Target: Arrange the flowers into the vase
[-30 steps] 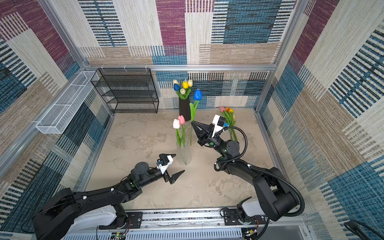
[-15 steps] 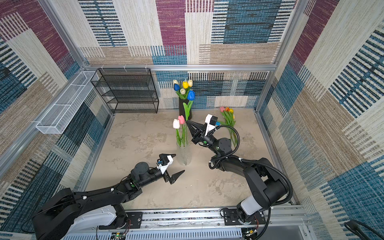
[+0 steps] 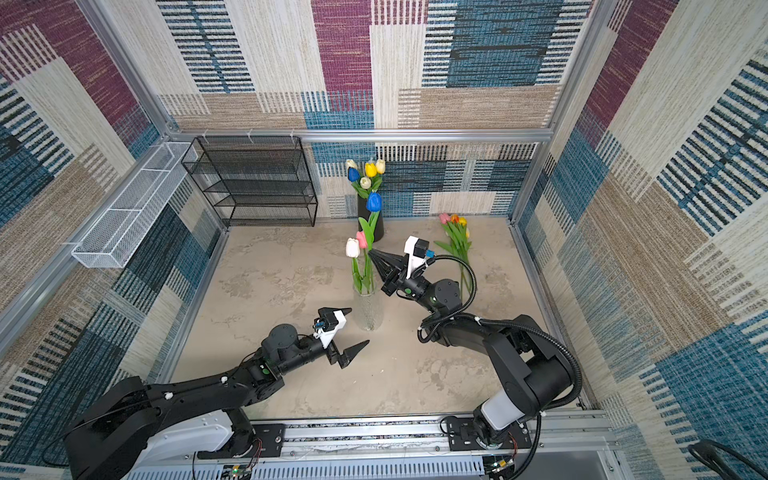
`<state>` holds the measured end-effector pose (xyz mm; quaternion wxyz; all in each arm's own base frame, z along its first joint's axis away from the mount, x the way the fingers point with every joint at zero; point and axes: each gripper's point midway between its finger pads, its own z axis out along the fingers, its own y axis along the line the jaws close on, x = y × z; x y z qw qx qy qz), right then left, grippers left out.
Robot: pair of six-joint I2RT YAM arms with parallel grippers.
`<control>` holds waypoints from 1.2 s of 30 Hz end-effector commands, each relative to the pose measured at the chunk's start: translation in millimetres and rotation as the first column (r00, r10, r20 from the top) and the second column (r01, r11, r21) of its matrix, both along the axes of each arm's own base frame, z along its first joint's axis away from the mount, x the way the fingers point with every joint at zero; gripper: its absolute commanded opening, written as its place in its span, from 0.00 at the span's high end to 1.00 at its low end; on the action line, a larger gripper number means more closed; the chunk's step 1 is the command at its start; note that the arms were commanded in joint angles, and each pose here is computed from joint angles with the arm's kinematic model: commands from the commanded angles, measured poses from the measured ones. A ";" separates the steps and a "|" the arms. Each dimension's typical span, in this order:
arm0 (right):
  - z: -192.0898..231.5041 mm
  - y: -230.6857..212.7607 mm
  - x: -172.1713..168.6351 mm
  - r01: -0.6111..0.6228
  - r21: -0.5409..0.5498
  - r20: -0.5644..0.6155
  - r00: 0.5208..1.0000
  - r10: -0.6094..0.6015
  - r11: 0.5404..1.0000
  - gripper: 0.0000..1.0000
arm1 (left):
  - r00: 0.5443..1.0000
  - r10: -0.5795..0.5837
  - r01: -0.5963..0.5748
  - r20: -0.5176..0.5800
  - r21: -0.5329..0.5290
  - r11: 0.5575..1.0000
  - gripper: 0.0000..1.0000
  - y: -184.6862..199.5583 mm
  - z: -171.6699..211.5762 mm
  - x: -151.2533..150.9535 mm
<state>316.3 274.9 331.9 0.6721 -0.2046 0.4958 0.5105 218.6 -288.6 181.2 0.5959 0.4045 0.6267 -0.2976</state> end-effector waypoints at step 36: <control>-42.4 -12.8 -5.3 0.206 -0.314 0.098 0.978 -0.184 0.927 0.74 | 1.000 0.001 -0.001 0.018 -0.002 1.000 0.01 -1.3 3.7 1.9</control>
